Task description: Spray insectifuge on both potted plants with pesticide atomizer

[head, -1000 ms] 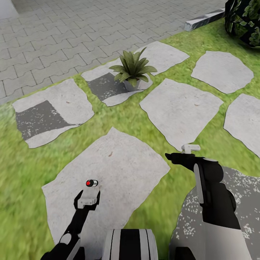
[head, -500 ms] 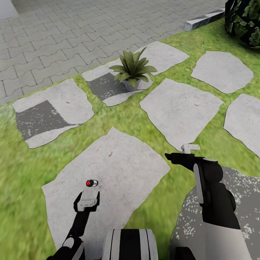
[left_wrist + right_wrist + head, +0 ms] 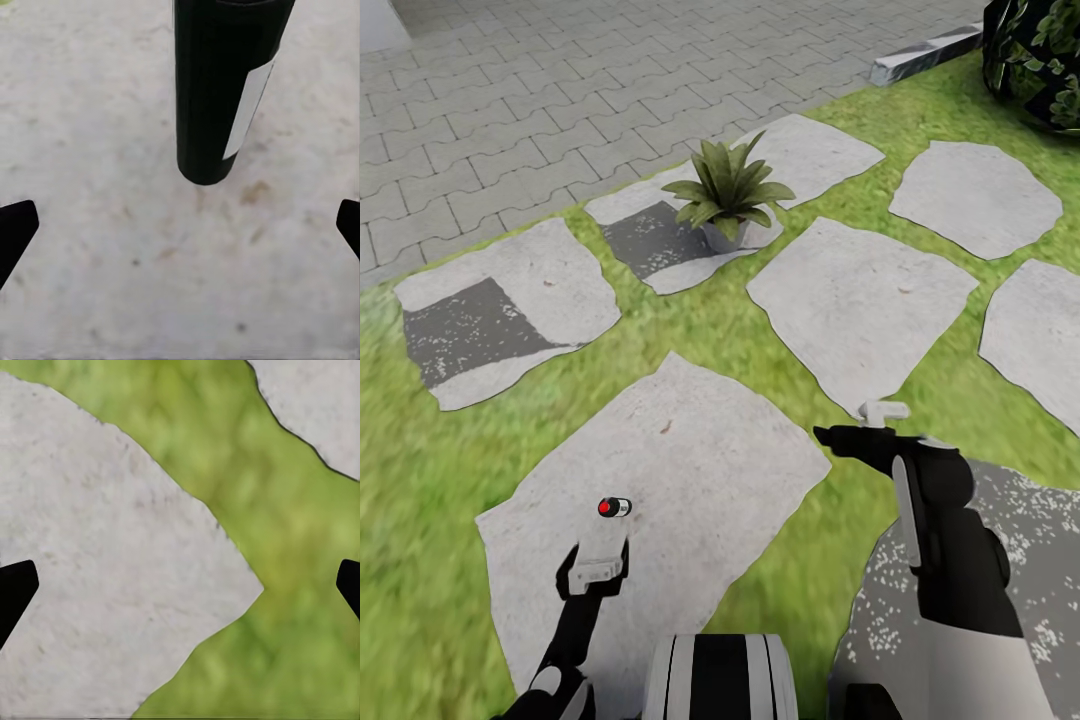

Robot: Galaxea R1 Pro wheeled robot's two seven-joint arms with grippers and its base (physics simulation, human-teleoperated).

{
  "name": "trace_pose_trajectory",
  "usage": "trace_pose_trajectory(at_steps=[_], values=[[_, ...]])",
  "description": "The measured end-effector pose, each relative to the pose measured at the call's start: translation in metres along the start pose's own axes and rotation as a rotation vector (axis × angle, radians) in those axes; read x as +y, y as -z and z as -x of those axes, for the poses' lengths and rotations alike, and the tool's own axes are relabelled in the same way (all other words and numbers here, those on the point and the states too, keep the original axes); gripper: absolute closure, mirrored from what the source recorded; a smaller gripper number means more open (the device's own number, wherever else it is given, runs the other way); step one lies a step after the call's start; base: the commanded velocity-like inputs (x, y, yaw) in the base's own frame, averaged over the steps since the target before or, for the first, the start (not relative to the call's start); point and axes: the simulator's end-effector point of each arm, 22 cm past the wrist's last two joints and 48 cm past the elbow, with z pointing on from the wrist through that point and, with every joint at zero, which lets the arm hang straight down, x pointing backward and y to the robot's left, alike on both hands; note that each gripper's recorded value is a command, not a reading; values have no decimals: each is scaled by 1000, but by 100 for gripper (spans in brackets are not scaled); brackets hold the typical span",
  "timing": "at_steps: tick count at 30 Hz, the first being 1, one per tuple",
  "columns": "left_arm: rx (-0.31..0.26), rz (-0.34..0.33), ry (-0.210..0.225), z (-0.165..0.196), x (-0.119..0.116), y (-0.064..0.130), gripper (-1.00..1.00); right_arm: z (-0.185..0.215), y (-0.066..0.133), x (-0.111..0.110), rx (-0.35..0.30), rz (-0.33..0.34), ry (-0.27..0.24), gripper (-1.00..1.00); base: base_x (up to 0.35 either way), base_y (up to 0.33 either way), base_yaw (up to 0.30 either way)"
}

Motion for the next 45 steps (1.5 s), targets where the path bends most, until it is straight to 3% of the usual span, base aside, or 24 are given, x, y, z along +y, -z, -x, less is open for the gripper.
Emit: trace_pose_trajectory(at_steps=[15,26,45], values=[[-5,-27,-22,2,-5,-6,-100,-9,-1,6,16,7,12,-100,0,0,0],[-41,-42,-8,21,-11,-21,-100,-11,-1,5,19,6,12,-100,0,0,0],[-52,-34,-6,29,-10,-38,-100,-11,-1,5,20,6,12,-100,0,0,0]])
